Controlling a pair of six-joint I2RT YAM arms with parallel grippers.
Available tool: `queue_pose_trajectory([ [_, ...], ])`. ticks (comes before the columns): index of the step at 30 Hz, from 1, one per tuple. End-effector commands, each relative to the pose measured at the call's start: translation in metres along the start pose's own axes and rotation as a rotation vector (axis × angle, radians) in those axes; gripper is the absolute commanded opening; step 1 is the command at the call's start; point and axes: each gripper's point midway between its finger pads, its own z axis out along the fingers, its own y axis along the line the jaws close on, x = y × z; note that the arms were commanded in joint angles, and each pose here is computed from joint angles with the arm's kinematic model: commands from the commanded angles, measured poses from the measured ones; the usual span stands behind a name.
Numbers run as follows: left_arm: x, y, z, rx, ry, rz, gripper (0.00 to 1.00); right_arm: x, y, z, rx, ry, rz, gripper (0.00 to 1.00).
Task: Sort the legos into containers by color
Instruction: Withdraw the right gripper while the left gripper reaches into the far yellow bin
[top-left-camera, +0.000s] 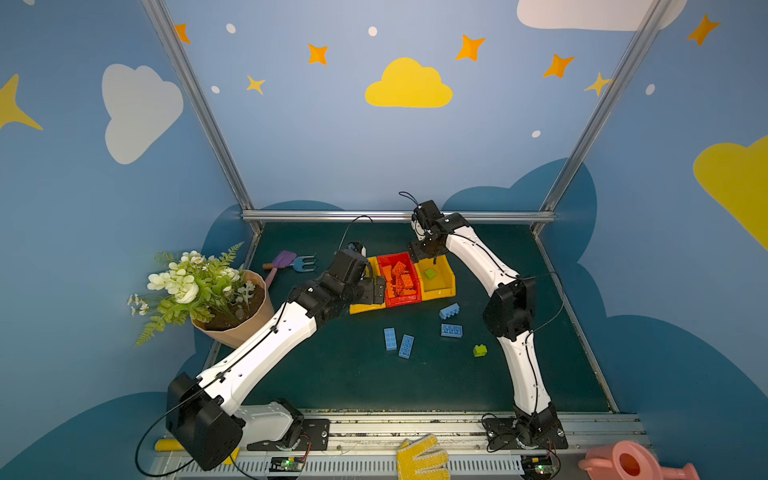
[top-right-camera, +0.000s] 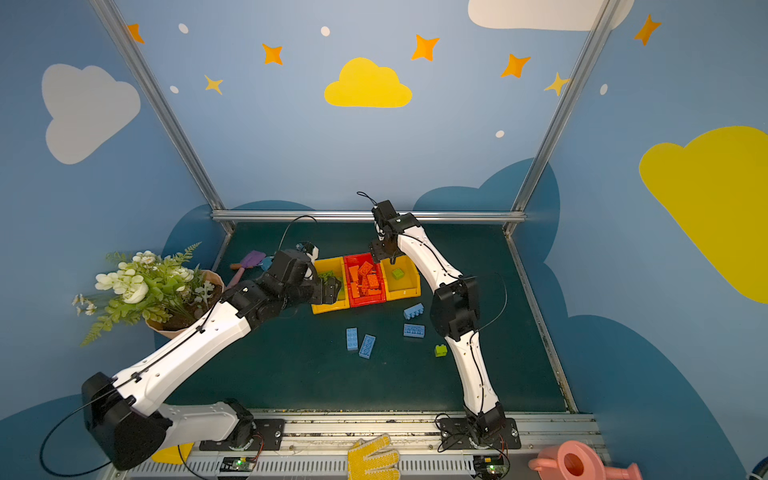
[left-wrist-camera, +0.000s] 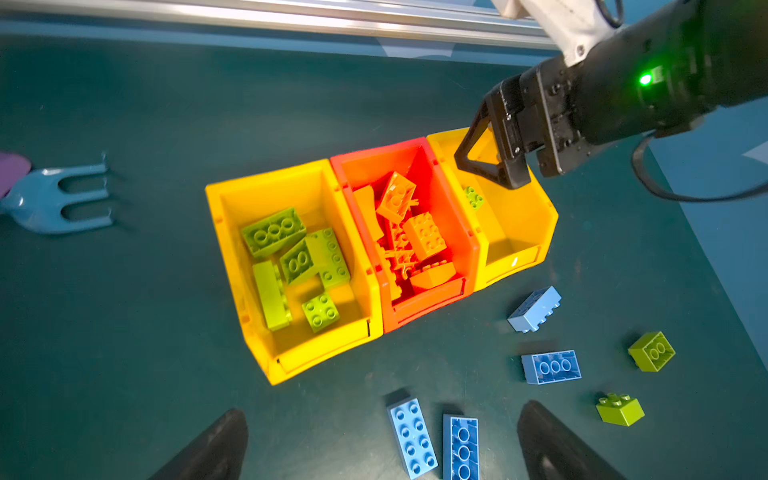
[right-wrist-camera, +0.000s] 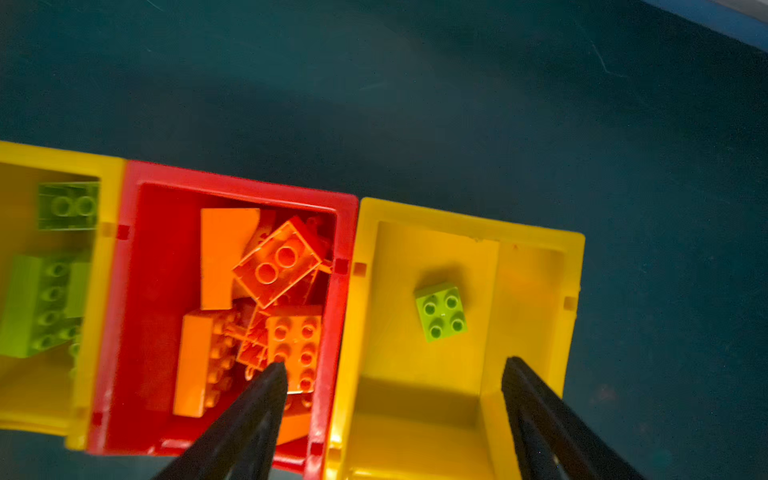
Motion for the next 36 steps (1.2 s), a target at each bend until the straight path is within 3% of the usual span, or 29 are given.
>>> queue_pose_trajectory([
  [1, -0.018, -0.009, 0.009, 0.058, 0.013, 0.120, 1.00, 0.007, -0.012, -0.046, -0.003, 0.014, 0.122, 0.82],
  [6, -0.033, -0.035, 0.051, 0.157, 0.179, 0.285, 1.00, 0.053, -0.058, -0.101, 0.067, 0.080, 0.296, 0.87],
  [10, -0.039, -0.067, 0.083, 0.286, 0.297, 0.399, 0.99, 0.124, -0.080, -0.144, 0.110, 0.132, 0.379, 0.94],
  [14, -0.029, -0.087, 0.123, 0.306, 0.398, 0.552, 0.97, 0.198, -0.083, -0.169, 0.095, 0.163, 0.467, 0.94],
  [22, -0.029, -0.134, 0.177, 0.304, 0.339, 0.707, 0.95, 0.278, -0.076, -0.203, 0.020, 0.132, 0.565, 0.94],
  [29, -0.011, -0.148, 0.228, 0.161, 0.279, 0.882, 0.94, 0.302, -0.071, -0.215, -0.002, 0.153, 0.562, 0.94],
  [36, -0.007, -0.143, 0.260, 0.119, 0.248, 0.914, 0.91, 0.322, -0.075, -0.224, 0.029, 0.177, 0.577, 0.94],
])
